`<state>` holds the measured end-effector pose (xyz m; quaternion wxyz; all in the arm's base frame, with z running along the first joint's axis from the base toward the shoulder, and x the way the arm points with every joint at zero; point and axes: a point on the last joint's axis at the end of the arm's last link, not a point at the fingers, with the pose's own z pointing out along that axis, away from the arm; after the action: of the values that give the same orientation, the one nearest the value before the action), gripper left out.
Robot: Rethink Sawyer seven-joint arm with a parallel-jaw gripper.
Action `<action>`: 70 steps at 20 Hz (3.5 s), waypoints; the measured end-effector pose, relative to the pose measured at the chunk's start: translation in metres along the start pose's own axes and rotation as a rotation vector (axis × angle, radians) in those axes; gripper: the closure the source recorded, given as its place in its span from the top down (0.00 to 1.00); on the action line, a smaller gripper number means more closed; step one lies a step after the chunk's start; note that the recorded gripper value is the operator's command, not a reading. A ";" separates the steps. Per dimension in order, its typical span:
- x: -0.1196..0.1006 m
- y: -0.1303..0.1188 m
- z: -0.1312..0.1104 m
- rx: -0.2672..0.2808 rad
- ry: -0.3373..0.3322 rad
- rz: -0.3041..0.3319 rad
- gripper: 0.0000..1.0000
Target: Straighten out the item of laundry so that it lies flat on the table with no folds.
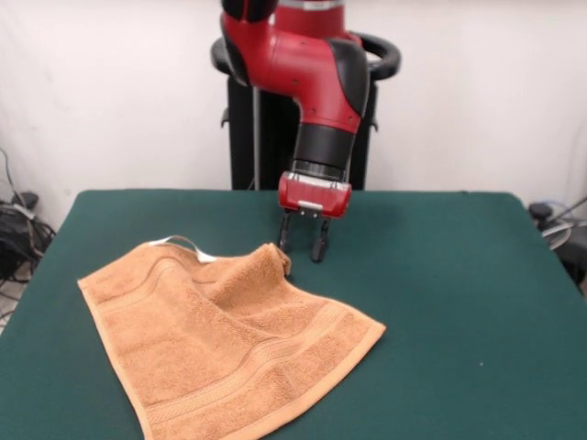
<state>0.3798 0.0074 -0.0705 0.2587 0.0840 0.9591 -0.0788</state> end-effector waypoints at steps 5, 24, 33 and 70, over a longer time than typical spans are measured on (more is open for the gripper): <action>0.002 -0.001 0.000 0.006 -0.033 -0.038 1.00; -0.009 -0.031 0.015 0.072 -0.151 -0.062 1.00; -0.005 -0.040 0.020 0.032 -0.165 -0.068 1.00; -0.004 -0.049 0.024 -0.044 -0.190 -0.115 1.00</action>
<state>0.3855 -0.0454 -0.0837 0.3455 0.0151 0.9349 -0.0801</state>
